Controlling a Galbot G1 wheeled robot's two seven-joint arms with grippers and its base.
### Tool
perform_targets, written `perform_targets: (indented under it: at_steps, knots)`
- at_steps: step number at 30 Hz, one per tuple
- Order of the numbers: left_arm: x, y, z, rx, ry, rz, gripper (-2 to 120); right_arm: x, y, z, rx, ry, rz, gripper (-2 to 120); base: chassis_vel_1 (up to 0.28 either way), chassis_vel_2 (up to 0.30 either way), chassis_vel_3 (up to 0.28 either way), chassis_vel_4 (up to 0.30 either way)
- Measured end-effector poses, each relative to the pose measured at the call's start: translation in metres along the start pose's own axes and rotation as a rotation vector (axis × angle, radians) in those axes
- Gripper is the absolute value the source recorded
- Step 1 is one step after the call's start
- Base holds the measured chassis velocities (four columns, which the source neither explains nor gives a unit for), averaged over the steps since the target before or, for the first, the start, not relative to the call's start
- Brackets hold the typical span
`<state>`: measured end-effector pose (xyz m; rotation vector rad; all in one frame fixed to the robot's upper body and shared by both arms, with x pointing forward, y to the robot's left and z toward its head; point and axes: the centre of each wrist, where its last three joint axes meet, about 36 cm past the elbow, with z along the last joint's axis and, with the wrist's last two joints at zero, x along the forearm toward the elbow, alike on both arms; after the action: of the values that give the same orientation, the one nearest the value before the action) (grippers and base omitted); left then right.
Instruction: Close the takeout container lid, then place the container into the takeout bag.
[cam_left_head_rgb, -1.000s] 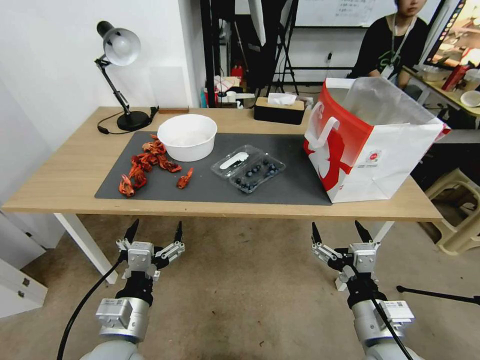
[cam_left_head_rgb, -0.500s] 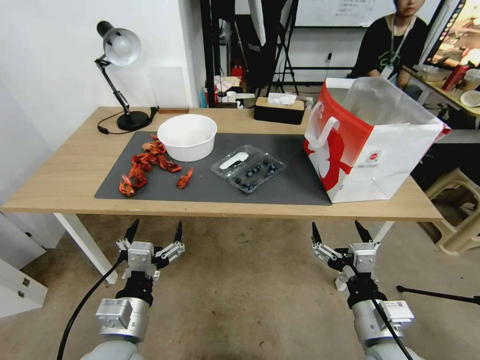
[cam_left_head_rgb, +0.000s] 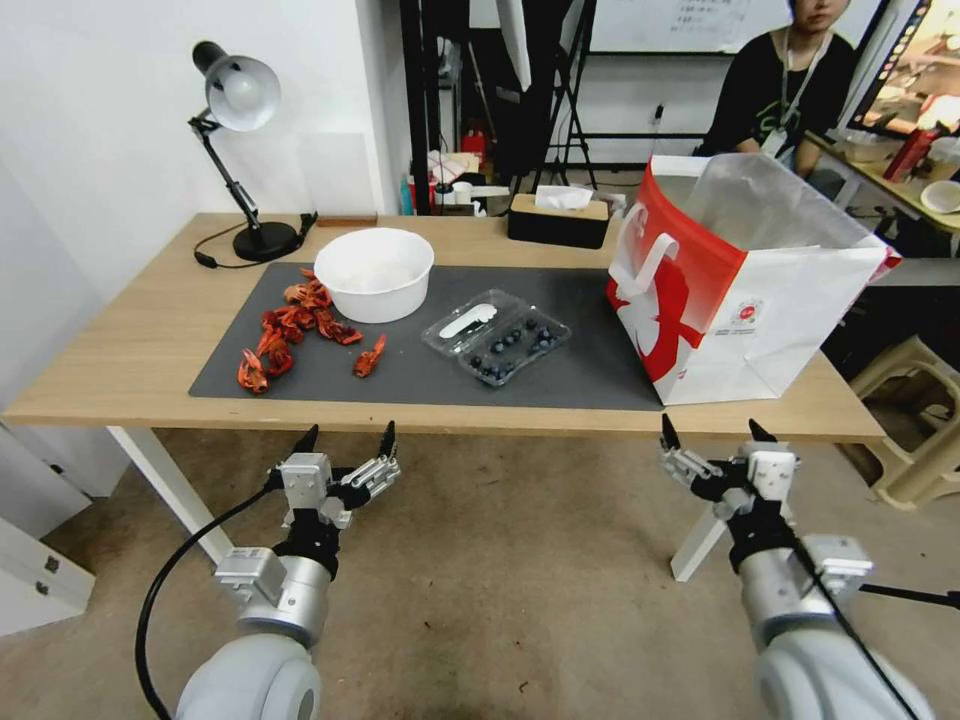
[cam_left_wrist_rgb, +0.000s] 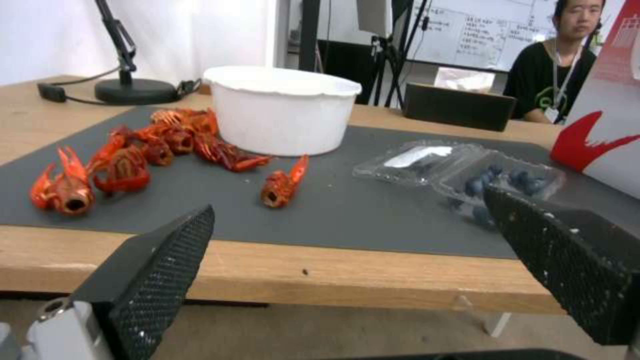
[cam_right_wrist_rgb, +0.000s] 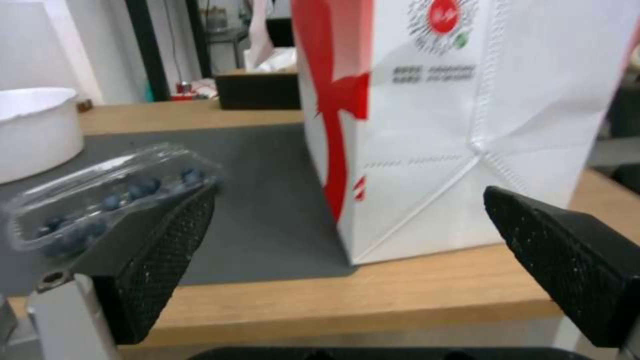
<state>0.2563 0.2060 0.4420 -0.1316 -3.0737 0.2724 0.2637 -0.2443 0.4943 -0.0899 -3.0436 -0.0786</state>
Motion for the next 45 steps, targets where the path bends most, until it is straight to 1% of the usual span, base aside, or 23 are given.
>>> perform_targets:
  at_steps: [4, 8, 9, 12, 14, 17, 18, 20, 21, 23, 24, 26, 27, 28, 30, 31, 35, 36, 38, 39, 41, 43, 45]
  knots:
    - [0.001, 0.003, 0.0, -0.009, -0.009, 0.001, 100, 0.001, 0.007, -0.002, -0.011, -0.004, -0.023, 100, 0.0, 0.0, 0.0, 0.0]
    - [0.002, 0.006, 0.001, -0.019, -0.018, 0.0, 100, -0.003, 0.023, -0.005, -0.026, -0.016, -0.074, 100, 0.0, 0.0, 0.0, 0.0]
    - [0.002, 0.006, 0.001, -0.019, -0.018, 0.0, 100, -0.003, 0.023, -0.005, -0.026, -0.016, -0.074, 100, 0.0, 0.0, 0.0, 0.0]
    - [0.003, 0.008, 0.003, -0.022, -0.022, -0.003, 100, -0.014, 0.037, -0.007, -0.045, -0.024, -0.106, 100, 0.0, 0.0, 0.0, 0.0]
    - [0.003, 0.009, 0.004, -0.023, -0.024, -0.006, 100, -0.018, 0.042, -0.008, -0.05, -0.025, -0.108, 100, 0.0, 0.0, 0.0, 0.0]
    - [0.005, 0.011, 0.005, -0.026, -0.031, -0.015, 100, -0.034, 0.059, -0.003, -0.062, -0.007, -0.129, 100, 0.0, 0.0, 0.0, 0.0]
    - [0.005, 0.011, 0.005, -0.026, -0.031, -0.015, 100, -0.034, 0.059, -0.003, -0.062, -0.007, -0.129, 100, 0.0, 0.0, 0.0, 0.0]
    - [0.006, 0.012, 0.006, -0.027, -0.035, -0.022, 100, -0.048, 0.074, 0.006, -0.067, 0.026, -0.144, 100, 0.0, 0.0, 0.0, 0.0]
    - [0.006, 0.012, 0.006, -0.027, -0.035, -0.022, 100, -0.048, 0.074, 0.006, -0.067, 0.026, -0.144, 100, 0.0, 0.0, 0.0, 0.0]
    - [0.007, 0.013, 0.007, -0.028, -0.038, -0.028, 100, -0.062, 0.09, 0.015, -0.073, 0.065, -0.149, 100, 0.0, 0.0, 0.0, 0.0]
    - [0.007, 0.013, 0.007, -0.028, -0.038, -0.028, 100, -0.062, 0.09, 0.015, -0.073, 0.065, -0.149, 100, 0.0, 0.0, 0.0, 0.0]
    - [0.007, 0.014, 0.007, -0.029, -0.04, -0.034, 100, -0.08, 0.108, 0.02, -0.079, 0.103, -0.145, 100, 0.0, 0.0, 0.0, 0.0]
    - [0.007, 0.014, 0.008, -0.029, -0.041, -0.037, 100, -0.088, 0.116, 0.02, -0.08, 0.115, -0.139, 100, 0.0, 0.0, 0.0, 0.0]
    - [0.007, 0.014, 0.008, -0.029, -0.041, -0.037, 100, -0.088, 0.116, 0.02, -0.08, 0.115, -0.139, 100, 0.0, 0.0, 0.0, 0.0]
    - [0.007, 0.015, 0.008, -0.028, -0.04, -0.044, 100, -0.104, 0.132, 0.018, -0.072, 0.13, -0.129, 100, 0.0, 0.0, 0.0, 0.0]
    - [0.007, 0.015, 0.008, -0.028, -0.04, -0.044, 100, -0.104, 0.132, 0.018, -0.072, 0.13, -0.129, 100, 0.0, 0.0, 0.0, 0.0]
    - [0.008, 0.015, 0.01, -0.025, -0.045, -0.053, 100, -0.126, 0.155, 0.013, -0.06, 0.169, -0.107, 100, 0.0, 0.0, 0.0, 0.0]
    - [0.008, 0.015, 0.01, -0.025, -0.045, -0.053, 100, -0.126, 0.155, 0.013, -0.06, 0.169, -0.107, 100, 0.0, 0.0, 0.0, 0.0]
    - [0.008, 0.016, 0.01, -0.027, -0.048, -0.057, 100, -0.136, 0.165, 0.012, -0.054, 0.202, -0.094, 100, 0.0, 0.0, 0.0, 0.0]
    - [0.008, 0.016, 0.01, -0.027, -0.048, -0.057, 100, -0.136, 0.165, 0.012, -0.054, 0.202, -0.094, 100, 0.0, 0.0, 0.0, 0.0]
    - [0.008, 0.018, 0.011, -0.03, -0.049, -0.062, 100, -0.143, 0.174, 0.013, -0.045, 0.239, -0.076, 100, 0.0, 0.0, 0.0, 0.0]
    - [0.008, 0.018, 0.011, -0.03, -0.05, -0.064, 100, -0.144, 0.176, 0.012, -0.045, 0.248, -0.071, 100, 0.0, 0.0, 0.0, 0.0]
    - [0.007, 0.019, 0.012, -0.031, -0.05, -0.066, 100, -0.149, 0.182, 0.009, -0.046, 0.281, -0.058, 100, 0.0, 0.0, 0.0, 0.0]
